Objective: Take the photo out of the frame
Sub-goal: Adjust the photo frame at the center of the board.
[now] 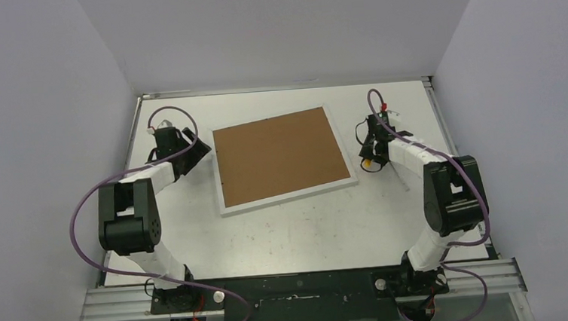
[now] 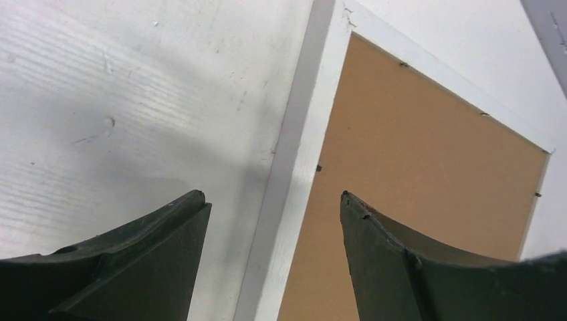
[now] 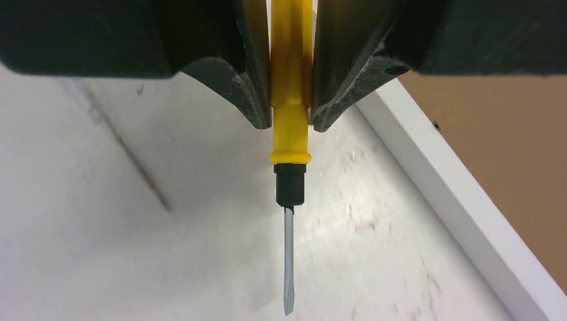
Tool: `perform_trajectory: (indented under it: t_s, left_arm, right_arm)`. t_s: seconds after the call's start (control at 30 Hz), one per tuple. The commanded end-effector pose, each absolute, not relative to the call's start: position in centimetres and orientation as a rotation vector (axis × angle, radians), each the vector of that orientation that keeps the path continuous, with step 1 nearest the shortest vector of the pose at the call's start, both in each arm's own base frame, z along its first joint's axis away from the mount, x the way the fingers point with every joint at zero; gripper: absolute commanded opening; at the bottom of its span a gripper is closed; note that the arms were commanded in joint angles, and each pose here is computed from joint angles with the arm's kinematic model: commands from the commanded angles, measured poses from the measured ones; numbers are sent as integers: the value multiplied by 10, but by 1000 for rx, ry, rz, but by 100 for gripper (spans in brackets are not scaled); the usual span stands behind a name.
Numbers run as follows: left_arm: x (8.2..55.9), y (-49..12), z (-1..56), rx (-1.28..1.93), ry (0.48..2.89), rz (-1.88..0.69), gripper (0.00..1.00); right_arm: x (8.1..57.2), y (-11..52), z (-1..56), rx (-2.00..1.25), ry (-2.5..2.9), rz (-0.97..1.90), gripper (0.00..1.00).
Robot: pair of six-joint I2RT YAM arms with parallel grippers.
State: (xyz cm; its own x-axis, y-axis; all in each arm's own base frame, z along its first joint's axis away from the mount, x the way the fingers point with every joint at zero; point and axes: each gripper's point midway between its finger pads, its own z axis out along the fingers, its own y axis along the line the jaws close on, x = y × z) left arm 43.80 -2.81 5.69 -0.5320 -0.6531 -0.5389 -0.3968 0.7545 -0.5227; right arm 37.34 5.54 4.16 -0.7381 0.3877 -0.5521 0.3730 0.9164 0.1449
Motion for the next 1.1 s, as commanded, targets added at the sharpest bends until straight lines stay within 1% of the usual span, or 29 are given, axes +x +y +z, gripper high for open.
perform_trajectory:
  t_s: [0.0,0.23,0.4,0.53,0.77,0.87,0.9,1.07]
  left_arm:
    - [468,-31,84,-765,2089,-541,70]
    - [491,-36,81,-794,2006,-702,70]
    - [506,-41,69,-833,2005,-769,74]
    - [510,-57,63,-833,2007,-874,74]
    - [496,-93,59,-743,2039,-977,71]
    - [485,-97,58,-726,2054,-972,71]
    - [478,-111,58,-698,2069,-982,71]
    - [453,-132,52,-659,2114,-964,71]
  right_arm:
    - [421,51,55,561,2416,34,5]
    - [443,75,28,568,2454,72,5]
    - [440,90,17,547,2493,61,5]
    - [434,103,12,520,2520,94,5]
    - [413,109,23,503,2522,179,5]
    - [398,106,32,499,2515,188,5]
    - [393,107,35,496,2511,200,5]
    - [366,110,44,475,2513,217,5]
